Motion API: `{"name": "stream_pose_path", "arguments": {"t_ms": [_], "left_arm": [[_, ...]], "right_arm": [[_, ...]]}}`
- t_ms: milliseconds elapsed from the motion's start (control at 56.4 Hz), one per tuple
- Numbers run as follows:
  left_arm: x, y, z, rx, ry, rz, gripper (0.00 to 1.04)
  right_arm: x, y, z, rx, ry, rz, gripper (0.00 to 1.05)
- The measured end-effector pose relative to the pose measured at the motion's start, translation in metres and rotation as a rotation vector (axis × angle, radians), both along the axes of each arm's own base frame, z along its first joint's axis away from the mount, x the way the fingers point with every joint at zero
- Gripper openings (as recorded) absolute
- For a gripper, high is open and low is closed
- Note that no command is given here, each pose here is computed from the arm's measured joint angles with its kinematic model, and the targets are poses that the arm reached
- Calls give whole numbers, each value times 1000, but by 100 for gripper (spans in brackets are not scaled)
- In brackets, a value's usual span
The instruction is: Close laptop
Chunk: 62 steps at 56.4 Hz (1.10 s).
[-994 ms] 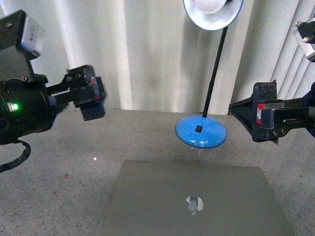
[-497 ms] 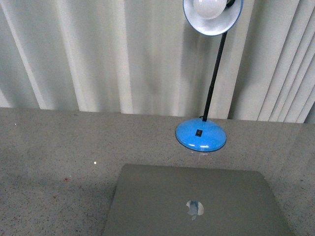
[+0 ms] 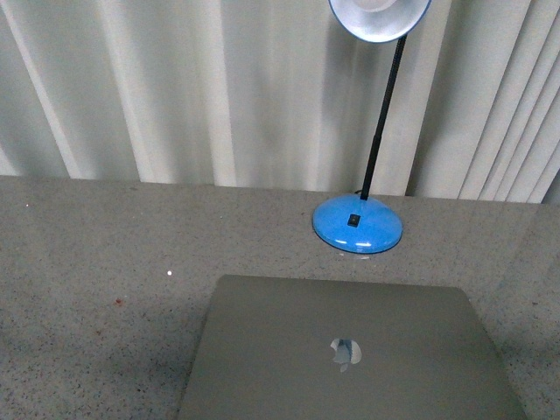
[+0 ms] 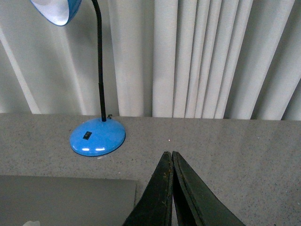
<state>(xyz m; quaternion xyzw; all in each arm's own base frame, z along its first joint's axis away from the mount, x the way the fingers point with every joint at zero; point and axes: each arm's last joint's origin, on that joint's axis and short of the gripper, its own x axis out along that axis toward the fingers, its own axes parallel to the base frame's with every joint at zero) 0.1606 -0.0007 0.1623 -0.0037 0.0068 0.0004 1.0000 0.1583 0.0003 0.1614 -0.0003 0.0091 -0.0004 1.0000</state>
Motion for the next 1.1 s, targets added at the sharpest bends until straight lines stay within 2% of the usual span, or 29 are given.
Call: {"name": "stream_pose_path", "arguments": {"t_ms": [1100], "left_arm": [[-45,0,14,0,-44,-1,4]], "right_arm": [[-43,0,7,0,-27,3,3]]}}
